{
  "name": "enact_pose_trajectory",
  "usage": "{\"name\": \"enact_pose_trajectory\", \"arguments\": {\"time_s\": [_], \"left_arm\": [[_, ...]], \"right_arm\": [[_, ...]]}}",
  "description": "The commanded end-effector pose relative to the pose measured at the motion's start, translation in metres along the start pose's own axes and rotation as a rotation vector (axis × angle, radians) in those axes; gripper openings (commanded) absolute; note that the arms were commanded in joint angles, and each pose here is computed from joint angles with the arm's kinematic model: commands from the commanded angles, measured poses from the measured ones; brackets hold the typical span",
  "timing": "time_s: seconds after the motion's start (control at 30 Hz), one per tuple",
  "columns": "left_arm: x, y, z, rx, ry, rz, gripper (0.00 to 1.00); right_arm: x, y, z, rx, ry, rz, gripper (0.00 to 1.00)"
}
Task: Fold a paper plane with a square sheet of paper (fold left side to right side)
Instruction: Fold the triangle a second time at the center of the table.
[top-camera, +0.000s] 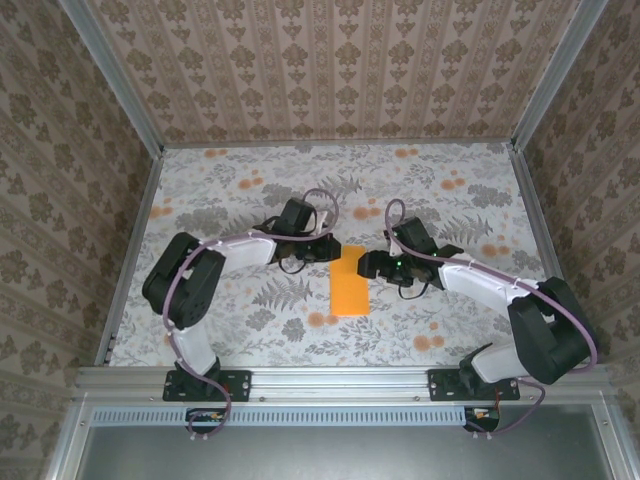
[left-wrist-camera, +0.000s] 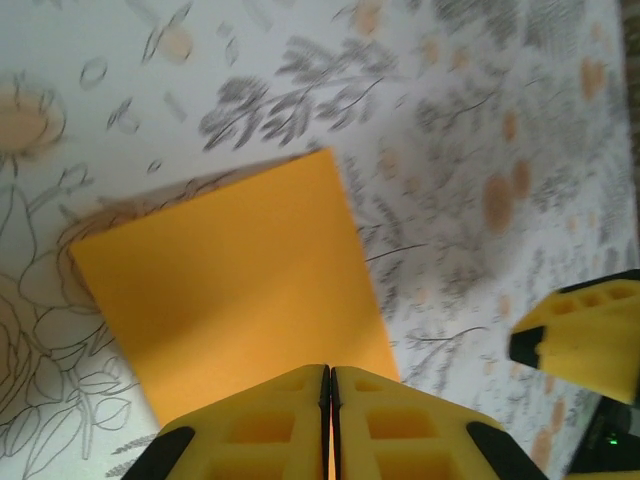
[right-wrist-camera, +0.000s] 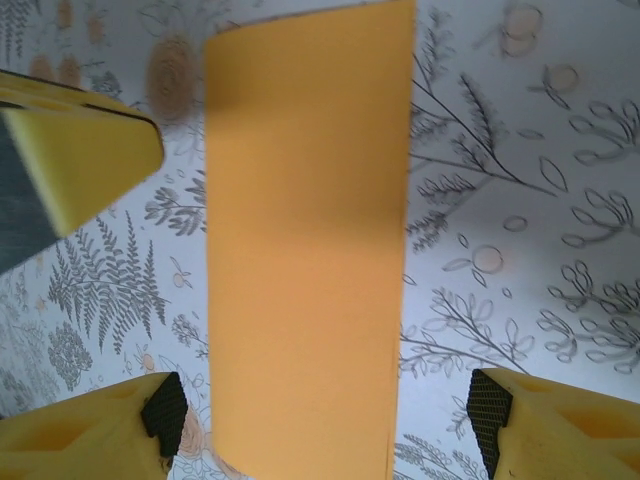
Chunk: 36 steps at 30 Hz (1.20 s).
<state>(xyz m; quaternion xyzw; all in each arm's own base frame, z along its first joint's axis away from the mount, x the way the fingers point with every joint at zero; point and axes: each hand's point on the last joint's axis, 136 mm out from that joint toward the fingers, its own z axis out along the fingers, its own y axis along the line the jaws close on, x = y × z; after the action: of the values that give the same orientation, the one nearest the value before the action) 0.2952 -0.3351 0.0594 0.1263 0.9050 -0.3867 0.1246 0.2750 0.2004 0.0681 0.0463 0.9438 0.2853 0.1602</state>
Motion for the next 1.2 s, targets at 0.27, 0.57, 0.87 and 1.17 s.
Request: {"name": "enact_pose_trajectory", "arguments": {"time_s": [0.27, 0.57, 0.87, 1.17], "left_arm": [[0.019, 0.042, 0.020, -0.103, 0.055, -0.081, 0.09], [0.024, 0.046, 0.020, -0.109, 0.064, -0.093, 0.09], [0.025, 0.046, 0.021, -0.104, 0.064, -0.092, 0.08], [0.024, 0.044, 0.021, -0.098, 0.063, -0.087, 0.09]], "right_arm": [[0.035, -0.007, 0.016, -0.033, 0.170, 0.107, 0.68], [0.058, -0.007, 0.021, -0.061, 0.292, 0.170, 0.60], [0.057, -0.001, 0.032, -0.097, 0.312, 0.198, 0.58], [0.050, 0.008, 0.038, -0.129, 0.294, 0.201, 0.48]]}}
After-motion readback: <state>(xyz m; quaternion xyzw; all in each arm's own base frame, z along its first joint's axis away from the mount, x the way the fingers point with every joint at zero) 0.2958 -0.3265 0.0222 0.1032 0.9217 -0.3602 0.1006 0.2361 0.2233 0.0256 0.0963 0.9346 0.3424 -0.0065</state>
